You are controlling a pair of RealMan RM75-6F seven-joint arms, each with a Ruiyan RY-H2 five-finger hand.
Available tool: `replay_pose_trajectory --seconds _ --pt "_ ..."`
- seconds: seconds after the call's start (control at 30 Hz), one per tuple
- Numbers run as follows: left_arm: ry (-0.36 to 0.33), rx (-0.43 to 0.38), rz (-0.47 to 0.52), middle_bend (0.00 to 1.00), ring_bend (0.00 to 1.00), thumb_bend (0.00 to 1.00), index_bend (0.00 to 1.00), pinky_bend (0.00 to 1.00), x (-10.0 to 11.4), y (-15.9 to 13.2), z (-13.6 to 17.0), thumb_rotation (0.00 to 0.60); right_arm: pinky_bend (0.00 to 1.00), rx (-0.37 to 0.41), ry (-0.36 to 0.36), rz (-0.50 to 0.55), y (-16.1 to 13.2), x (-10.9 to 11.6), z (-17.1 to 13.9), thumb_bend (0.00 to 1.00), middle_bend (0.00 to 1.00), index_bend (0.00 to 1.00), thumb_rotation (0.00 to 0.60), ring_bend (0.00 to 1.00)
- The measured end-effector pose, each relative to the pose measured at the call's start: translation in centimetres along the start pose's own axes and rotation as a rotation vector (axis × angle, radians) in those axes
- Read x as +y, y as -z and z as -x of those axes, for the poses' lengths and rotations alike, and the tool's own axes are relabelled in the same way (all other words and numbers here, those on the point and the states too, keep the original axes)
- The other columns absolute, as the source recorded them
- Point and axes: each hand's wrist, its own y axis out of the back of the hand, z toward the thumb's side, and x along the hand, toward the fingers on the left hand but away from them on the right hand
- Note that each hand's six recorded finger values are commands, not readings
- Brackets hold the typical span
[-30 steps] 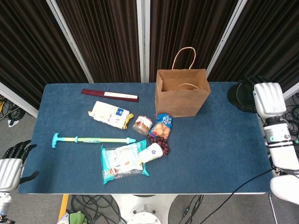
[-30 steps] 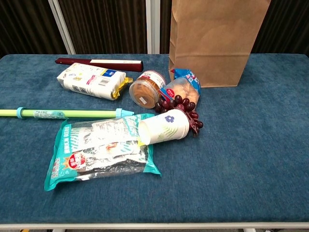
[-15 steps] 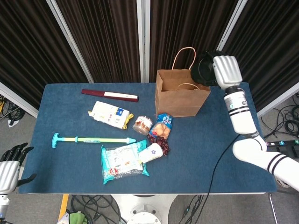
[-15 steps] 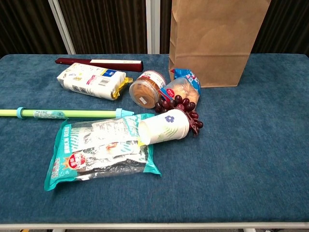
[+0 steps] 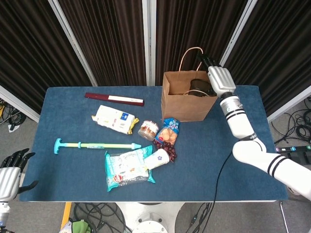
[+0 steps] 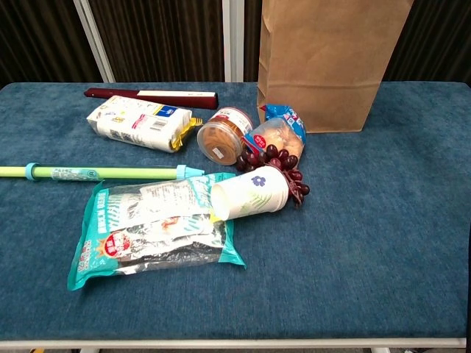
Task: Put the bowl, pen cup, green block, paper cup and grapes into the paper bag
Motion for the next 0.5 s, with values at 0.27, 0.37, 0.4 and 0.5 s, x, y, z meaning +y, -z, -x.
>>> replay_pose_trajectory --seconds 0.27,0.37,0.4,0.5 --pt "-0.011 -0.016 -0.008 0.23 0.15 0.0 0.26 0.2 0.4 -0.3 0.0 0.6 0.15 0.08 0.049 0.032 -0.7 2.0 -2.8 0.09 0.04 0.0 0.6 0.0" --pt "-0.014 -0.021 -0.01 0.23 0.15 0.0 0.26 0.2 0.5 -0.5 -0.1 0.6 0.19 0.156 0.094 0.025 -1.3 2.9 -4.7 0.09 0.11 0.0 0.6 0.03" --pt "-0.014 -0.022 -0.011 0.23 0.15 0.0 0.26 0.2 0.5 -0.5 -0.1 0.6 0.21 0.185 0.109 0.021 -1.6 3.2 -5.4 0.09 0.14 0.01 0.6 0.05" --pt "-0.017 -0.029 -0.016 0.23 0.15 0.0 0.26 0.2 0.6 -0.7 -0.1 0.6 0.25 0.299 0.162 0.016 -2.5 4.0 -8.1 0.09 0.2 0.08 0.6 0.1"
